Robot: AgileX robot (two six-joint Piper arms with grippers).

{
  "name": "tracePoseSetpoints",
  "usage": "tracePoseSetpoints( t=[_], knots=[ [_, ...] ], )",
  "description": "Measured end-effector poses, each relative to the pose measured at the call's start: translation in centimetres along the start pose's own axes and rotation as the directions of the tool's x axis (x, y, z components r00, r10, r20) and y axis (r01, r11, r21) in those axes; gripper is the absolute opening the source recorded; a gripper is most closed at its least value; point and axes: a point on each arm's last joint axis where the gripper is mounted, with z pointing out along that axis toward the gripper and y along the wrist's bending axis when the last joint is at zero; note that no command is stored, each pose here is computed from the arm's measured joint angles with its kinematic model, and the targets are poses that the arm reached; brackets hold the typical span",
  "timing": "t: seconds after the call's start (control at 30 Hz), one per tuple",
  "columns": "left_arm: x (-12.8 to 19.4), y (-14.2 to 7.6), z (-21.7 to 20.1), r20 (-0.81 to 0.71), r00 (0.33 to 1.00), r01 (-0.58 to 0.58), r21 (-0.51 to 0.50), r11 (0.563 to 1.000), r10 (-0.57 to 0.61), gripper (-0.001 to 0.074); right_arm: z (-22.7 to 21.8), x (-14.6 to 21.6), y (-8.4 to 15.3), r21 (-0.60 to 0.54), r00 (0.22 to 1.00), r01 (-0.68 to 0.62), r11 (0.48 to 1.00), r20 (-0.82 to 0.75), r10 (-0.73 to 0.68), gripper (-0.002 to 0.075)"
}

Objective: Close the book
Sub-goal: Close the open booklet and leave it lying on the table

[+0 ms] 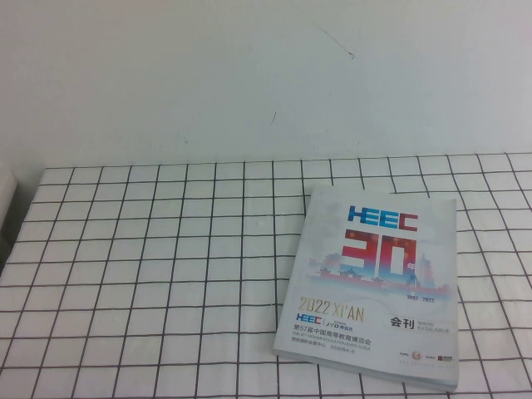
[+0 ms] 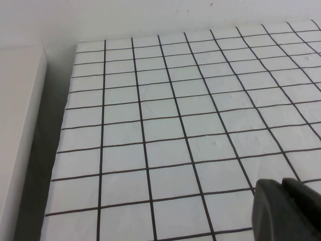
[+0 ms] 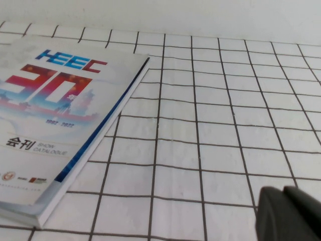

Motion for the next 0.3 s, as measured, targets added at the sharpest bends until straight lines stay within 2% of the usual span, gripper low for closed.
tracePoseSetpoints(
  t=[0.3],
  knots=[
    [0.00,0.00,0.00,0.000,1.000,0.000,0.000,1.000,0.000,-0.0003,0.00,-0.06,-0.01,0.001,1.000,-0.002,1.000,0.006,0.002,-0.0003]
  ],
)
